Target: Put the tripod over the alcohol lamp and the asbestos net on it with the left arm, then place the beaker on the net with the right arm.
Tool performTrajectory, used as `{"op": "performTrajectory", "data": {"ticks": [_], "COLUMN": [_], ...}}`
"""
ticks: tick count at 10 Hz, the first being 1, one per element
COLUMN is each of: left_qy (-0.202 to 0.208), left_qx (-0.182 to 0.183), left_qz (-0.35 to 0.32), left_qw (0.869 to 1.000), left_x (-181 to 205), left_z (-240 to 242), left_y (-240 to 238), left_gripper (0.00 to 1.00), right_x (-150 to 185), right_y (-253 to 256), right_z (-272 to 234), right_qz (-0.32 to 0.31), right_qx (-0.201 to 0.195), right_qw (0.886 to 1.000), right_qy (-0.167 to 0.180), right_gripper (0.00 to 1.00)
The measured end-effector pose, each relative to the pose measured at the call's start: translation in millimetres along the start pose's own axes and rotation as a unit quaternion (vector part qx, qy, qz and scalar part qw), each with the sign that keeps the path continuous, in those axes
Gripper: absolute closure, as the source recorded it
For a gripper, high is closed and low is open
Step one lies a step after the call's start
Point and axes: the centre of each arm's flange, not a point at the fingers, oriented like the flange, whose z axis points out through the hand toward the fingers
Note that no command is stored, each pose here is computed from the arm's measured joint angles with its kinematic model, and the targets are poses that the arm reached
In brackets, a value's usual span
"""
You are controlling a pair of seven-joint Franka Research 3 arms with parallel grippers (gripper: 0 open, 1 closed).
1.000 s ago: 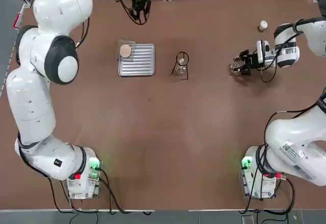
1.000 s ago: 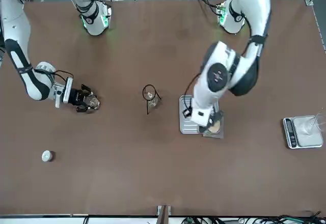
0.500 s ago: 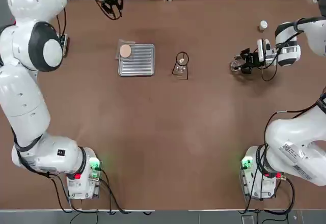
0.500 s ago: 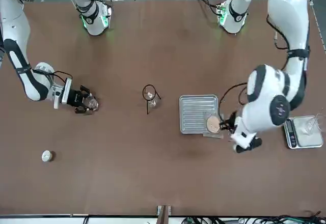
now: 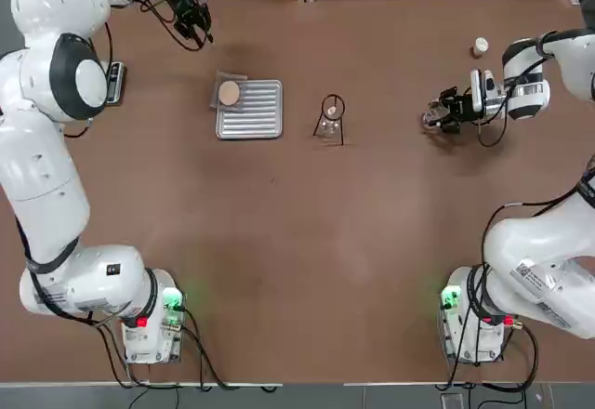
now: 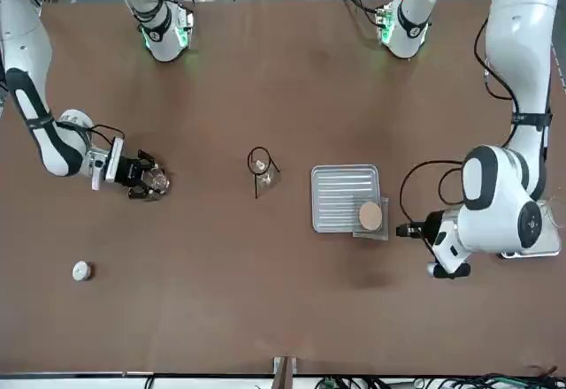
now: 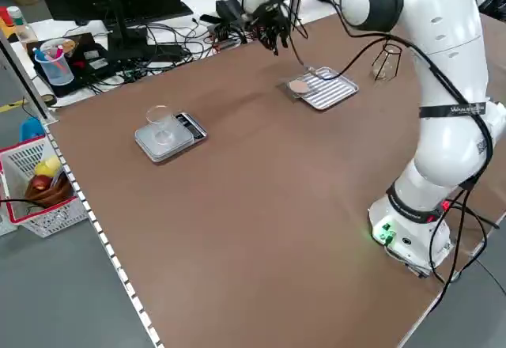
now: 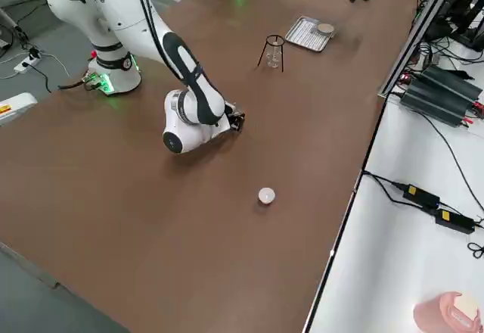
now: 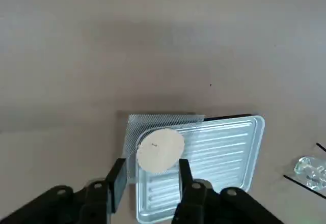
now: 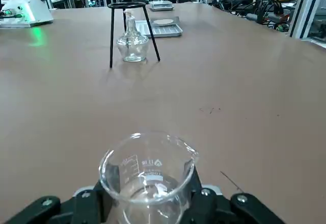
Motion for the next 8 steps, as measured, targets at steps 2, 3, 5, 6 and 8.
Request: {"op": "performTrajectory", "data": {"ticks": [2,3,5,6,8], "left_qy": [-0.012,-0.017,-0.020,-0.015,-0.014], "left_qx": [-0.042,-0.052,-0.087,-0.114,-0.148], "left_qz": [0.021,0.033,0.054,0.065,0.072], "left_qw": [0.999,0.998,0.995,0.991,0.986], "left_x": [3.2,3.7,5.5,6.1,6.8], "left_z": [19.2,29.5,47.9,56.2,74.2], "left_y": [-34.2,-47.9,-80.7,-97.0,-105.8], "left_gripper": [0.50,0.51,0.51,0.51,0.52], "right_x": [0.5,0.6,1.1,1.2,1.2], "right_y": [0.7,0.9,2.1,2.5,2.9], "right_z": [0.7,0.7,0.4,0.2,-0.2], "right_qz": [-0.001,-0.001,-0.002,-0.001,0.000], "right_qx": [0.001,0.001,0.000,0.000,-0.001], "right_qw": [1.000,1.000,1.000,1.000,1.000], "right_qy": [-0.001,-0.001,-0.002,-0.002,-0.002], "right_gripper": [0.41,0.41,0.41,0.41,0.41]}}
